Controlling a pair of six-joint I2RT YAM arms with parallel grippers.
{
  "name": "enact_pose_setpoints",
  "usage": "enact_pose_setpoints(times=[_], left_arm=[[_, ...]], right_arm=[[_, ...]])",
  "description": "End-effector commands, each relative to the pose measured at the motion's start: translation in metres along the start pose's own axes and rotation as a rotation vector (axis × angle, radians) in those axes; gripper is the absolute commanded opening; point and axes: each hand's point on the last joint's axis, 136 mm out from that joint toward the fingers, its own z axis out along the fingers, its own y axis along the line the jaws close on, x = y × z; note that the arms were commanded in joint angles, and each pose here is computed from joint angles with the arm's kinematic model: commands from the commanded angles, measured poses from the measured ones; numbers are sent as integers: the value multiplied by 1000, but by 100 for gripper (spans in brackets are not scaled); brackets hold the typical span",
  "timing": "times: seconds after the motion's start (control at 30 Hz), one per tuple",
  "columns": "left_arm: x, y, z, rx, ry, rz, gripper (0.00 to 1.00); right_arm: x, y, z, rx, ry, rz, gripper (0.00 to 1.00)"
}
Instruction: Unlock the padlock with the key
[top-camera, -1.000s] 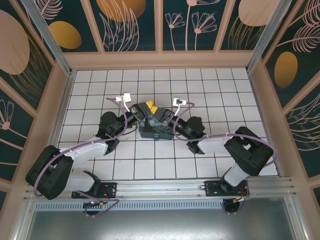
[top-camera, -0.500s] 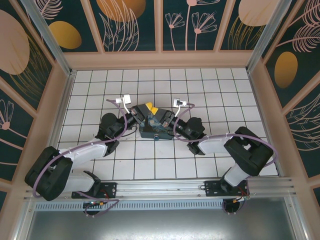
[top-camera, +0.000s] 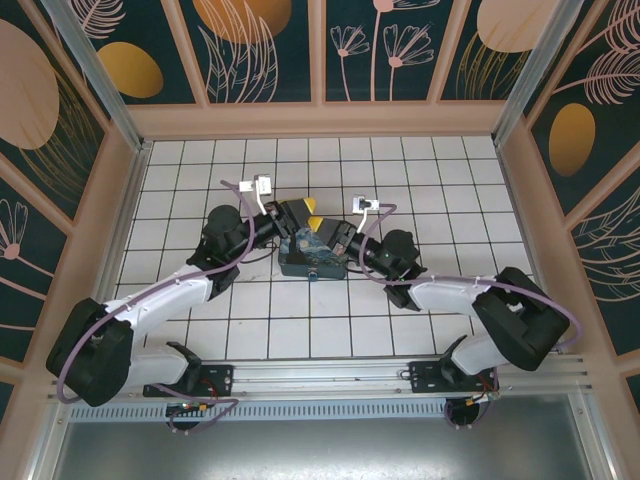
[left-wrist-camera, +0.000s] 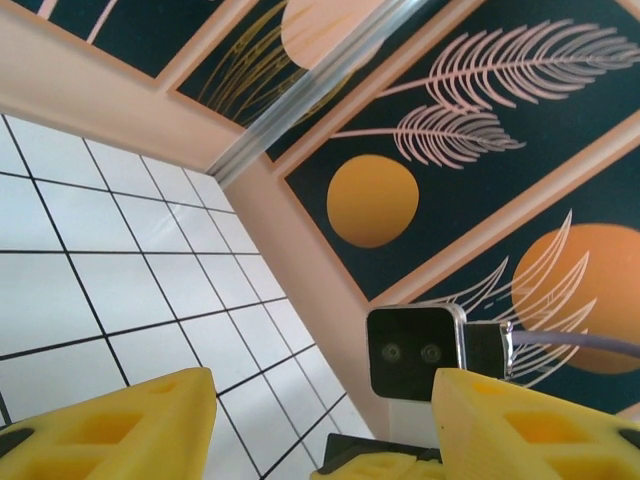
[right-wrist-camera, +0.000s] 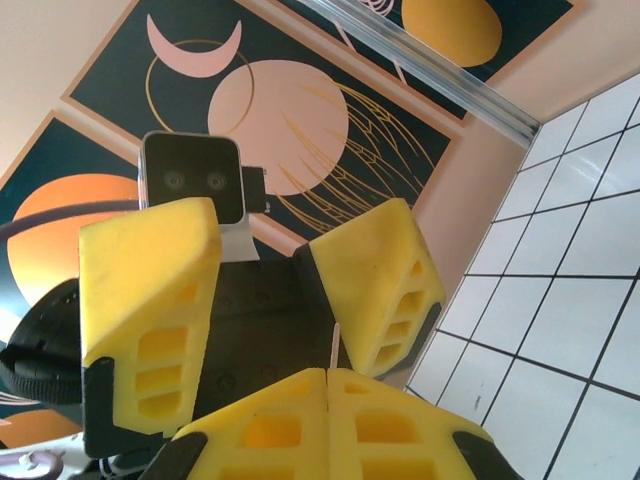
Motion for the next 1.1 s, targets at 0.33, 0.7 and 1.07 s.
enact_pose_setpoints(times=[0.33, 0.7, 1.07], left_arm=[[24, -2, 7, 32, 173, 27, 50], [30, 7, 6, 27, 179, -14, 36], [33, 7, 6, 36, 181, -24, 29]], right_arm=[[0, 4, -20, 17, 20, -33, 0], [-1, 3, -22, 24, 8, -31, 0], [-4, 1, -25, 32, -9, -30, 0]])
